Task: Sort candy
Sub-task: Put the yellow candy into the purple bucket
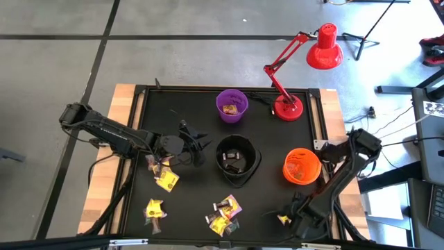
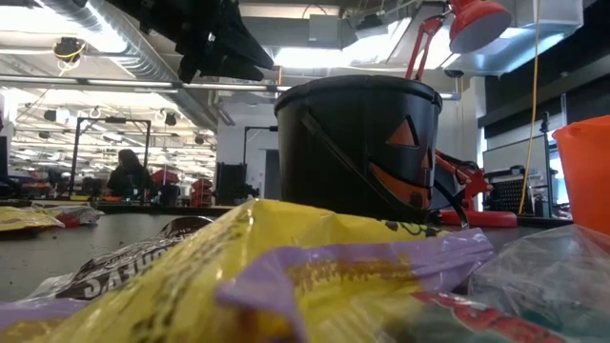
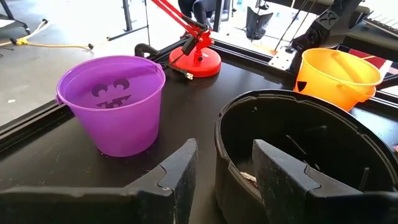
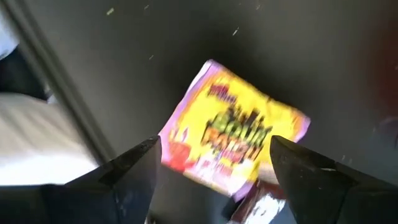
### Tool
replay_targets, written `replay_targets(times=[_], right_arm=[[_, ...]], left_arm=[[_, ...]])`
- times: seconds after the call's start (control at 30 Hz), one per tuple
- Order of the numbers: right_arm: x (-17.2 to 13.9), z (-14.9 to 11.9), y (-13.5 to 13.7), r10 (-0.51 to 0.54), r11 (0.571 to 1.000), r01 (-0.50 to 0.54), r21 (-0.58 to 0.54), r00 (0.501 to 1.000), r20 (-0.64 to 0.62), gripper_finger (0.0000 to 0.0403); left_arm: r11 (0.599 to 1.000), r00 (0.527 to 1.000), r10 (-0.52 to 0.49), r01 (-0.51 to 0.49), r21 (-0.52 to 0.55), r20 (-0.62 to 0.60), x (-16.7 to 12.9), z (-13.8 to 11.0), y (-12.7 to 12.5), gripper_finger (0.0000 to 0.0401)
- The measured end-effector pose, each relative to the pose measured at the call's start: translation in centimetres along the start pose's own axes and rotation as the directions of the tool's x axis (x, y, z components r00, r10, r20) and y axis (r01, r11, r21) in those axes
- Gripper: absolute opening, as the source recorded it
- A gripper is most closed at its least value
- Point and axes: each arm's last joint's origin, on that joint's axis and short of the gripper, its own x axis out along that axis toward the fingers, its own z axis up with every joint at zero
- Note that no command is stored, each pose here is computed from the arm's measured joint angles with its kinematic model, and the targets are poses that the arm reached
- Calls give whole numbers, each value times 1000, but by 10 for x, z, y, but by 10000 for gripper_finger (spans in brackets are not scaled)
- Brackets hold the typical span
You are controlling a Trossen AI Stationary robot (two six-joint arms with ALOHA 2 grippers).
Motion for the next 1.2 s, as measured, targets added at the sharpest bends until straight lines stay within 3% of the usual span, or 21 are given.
replay_targets(times=[0.27, 0.37, 0.47, 0.77, 0.9, 1.07, 1.2], right_arm=[[22, 1, -4, -118, 993, 118, -22, 993, 4, 294], [27, -1, -5, -149, 988, 148, -39, 989, -13, 277], [27, -1, -6, -153, 987, 152, -60, 988, -20, 236], [25, 0, -5, -156, 982, 153, -112, 988, -18, 63], [17, 9, 2, -133, 980, 139, -144, 990, 46, 15], [-5, 28, 19, -75, 964, 124, -236, 976, 203, 16], [-27, 40, 35, -28, 925, 158, -346, 936, 352, 30]], left_arm=[[1000, 1000, 1, -1, 1, -1, 0, 0, 0, 144], [1000, 1000, 1, -1, 2, -2, 0, 0, 0, 144], [1000, 1000, 1, -1, 3, -3, 0, 0, 0, 144], [1000, 1000, 1, -1, 2, -3, 0, 0, 0, 144], [1000, 1000, 1, -1, 0, -3, 0, 0, 0, 144], [1000, 1000, 1, -1, -4, -2, 0, 0, 0, 144], [1000, 1000, 1, -1, -4, -3, 0, 0, 0, 144]])
